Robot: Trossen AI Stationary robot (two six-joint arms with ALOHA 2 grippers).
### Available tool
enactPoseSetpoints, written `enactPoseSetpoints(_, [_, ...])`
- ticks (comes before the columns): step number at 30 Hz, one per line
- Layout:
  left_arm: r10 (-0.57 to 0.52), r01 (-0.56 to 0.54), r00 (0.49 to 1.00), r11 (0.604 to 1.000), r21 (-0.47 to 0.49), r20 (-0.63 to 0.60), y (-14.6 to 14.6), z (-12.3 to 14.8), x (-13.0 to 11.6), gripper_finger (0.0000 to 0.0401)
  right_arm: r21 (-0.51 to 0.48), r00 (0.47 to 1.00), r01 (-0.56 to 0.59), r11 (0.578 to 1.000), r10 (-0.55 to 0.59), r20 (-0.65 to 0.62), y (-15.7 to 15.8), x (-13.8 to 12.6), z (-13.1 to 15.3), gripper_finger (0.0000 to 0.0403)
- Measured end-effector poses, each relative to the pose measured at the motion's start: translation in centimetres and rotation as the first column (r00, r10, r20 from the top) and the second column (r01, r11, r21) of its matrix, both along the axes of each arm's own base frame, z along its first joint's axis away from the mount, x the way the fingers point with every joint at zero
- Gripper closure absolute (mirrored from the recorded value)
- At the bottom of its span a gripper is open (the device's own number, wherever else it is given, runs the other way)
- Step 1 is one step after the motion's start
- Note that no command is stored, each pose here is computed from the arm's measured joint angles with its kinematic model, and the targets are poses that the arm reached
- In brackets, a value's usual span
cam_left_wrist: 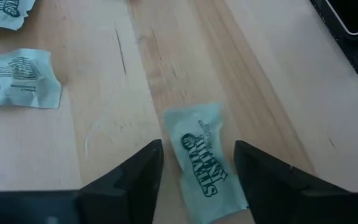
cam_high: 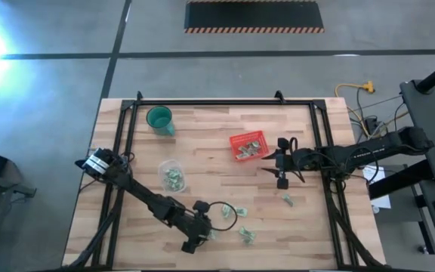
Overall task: Pick and place items into bin
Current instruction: Put the light green stevia packet into the transparent container
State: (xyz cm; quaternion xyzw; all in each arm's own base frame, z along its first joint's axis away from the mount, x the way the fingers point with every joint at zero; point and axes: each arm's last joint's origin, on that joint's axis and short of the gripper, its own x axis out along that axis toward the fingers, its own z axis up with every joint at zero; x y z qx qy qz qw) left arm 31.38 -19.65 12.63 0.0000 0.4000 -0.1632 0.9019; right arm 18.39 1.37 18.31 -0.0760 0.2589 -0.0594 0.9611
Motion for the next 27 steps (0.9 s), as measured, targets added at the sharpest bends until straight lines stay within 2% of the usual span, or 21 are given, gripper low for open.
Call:
enactPoseSetpoints(10, [-0.014, 0.014, 1.000, 1.000, 0.024, 0.008, 0.2, 0.1, 0.0, 0.0303, 0.000, 1.000, 0.000, 1.000, 0.000, 0.000, 0.0, 0.0, 0.0, 0.0246])
enactPoseSetpoints(21, [-0.082, 0.080, 0.996, 0.995, 0.064, 0.041, 0.3, 1.0, -0.2, 0.0339, -0.001, 1.000, 0.000, 1.000, 0.000, -0.004, 0.0, -0.1, -0.1, 0.0254])
enactPoseSetpoints(27, [-0.069, 0.062, 0.997, 0.987, 0.151, 0.038, 0.7, 1.0, -0.4, 0.0362, -0.001, 1.000, 0.000, 1.000, 0.000, -0.005, 0.0, -0.1, -0.2, 0.0255])
